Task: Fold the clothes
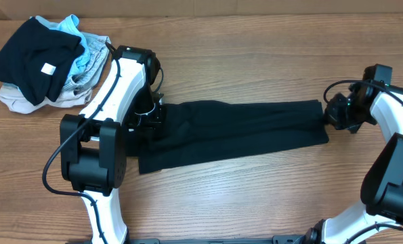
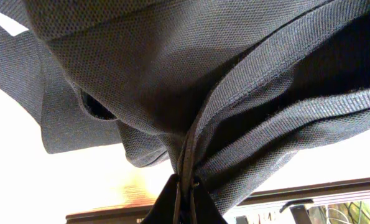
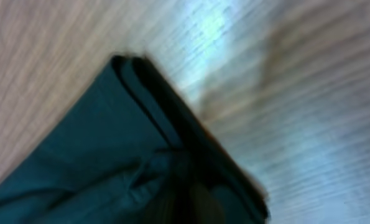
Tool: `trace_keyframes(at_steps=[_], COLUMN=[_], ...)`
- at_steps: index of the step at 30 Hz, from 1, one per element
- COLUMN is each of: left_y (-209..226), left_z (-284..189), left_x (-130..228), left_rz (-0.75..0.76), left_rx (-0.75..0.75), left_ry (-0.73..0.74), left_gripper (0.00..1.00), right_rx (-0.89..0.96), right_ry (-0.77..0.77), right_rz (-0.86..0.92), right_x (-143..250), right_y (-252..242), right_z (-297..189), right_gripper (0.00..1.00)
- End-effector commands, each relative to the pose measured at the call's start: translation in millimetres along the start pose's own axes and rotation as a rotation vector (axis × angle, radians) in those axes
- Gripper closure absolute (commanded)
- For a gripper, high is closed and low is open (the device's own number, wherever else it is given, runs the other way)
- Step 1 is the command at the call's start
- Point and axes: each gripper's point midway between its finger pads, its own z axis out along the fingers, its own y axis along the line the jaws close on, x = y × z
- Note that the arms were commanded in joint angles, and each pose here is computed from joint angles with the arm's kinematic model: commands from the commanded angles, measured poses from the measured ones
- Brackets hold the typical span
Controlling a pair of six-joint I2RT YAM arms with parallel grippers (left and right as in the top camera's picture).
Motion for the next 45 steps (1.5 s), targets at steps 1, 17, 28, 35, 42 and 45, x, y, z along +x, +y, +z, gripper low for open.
trace_keyframes(at_steps=[1, 17, 28, 35, 42, 45], left_y=[3, -16, 44, 93, 110, 107], left_z=[-4, 29, 66, 41, 23, 17], left_x=[6, -28, 8, -20, -50, -59], left_rz=[0.0, 0.06, -0.114, -0.224, -0.291, -0.278], left_rx=[-0.016, 0.005, -0.162, -0.173, -0.147, -0.112], left_ry=[-0.009, -0.128, 0.018, -0.105, -0.244, -0.279], left_gripper=[0.96, 0.96, 0.96, 0.96, 0.95, 0.95], right_rx=[0.035, 0.066, 0.166, -0.367, -0.306, -0.281], right_ry=[-0.05, -0.075, -0.021, 0.004, 0.078, 0.12], right_rz=[-0.012, 0.017, 0.103, -0.283, -0.377, -0.416], right_x=[-9, -14, 2, 6, 38, 60], right_y=[-2, -8, -33, 61, 85, 98], right_z=[-16, -16, -18, -27, -12, 0], right_gripper=[0.76, 0.85, 0.84, 0.59, 0.6, 0.61])
